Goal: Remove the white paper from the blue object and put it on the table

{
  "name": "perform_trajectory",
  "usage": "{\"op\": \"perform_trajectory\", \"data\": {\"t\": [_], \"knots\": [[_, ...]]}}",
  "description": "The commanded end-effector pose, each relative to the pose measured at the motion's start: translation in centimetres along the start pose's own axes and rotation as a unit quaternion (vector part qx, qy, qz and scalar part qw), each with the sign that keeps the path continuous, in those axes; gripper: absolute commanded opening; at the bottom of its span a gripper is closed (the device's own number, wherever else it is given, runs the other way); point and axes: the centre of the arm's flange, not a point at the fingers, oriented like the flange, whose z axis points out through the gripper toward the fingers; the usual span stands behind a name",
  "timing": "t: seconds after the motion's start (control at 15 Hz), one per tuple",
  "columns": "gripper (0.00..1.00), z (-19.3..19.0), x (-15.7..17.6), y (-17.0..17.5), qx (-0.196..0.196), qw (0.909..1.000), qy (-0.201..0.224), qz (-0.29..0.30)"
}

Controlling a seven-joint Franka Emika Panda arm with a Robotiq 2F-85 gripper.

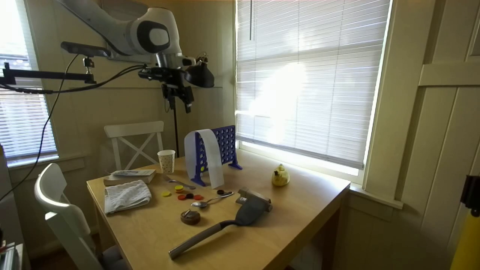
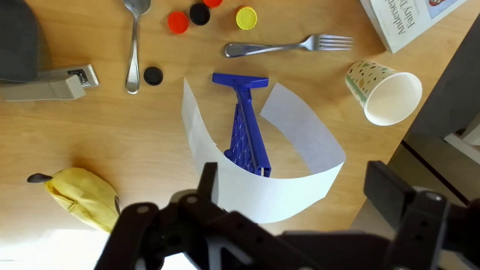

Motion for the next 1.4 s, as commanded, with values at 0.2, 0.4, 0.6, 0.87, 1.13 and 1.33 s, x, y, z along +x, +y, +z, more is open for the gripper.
{"op": "perform_trajectory", "data": {"t": [0.2,0.4,0.6,0.87,1.13,1.33], "knots": [[1.00,3.4,4.2,0.8,-0.007,0.9996,0.007,0.028],[1.00,3.4,2.9,1.2,0.001,0.9998,0.000,0.021],[1.00,3.5,3.1,1.2,0.001,0.9998,0.001,0.022],[1.00,6.1,4.7,0.3,0.006,0.9989,0.030,0.037],[1.00,8.6,5.8,-1.1,0.011,0.9974,0.054,0.047],[1.00,10.1,6.4,-1.7,0.005,0.9961,0.072,0.052]]}}
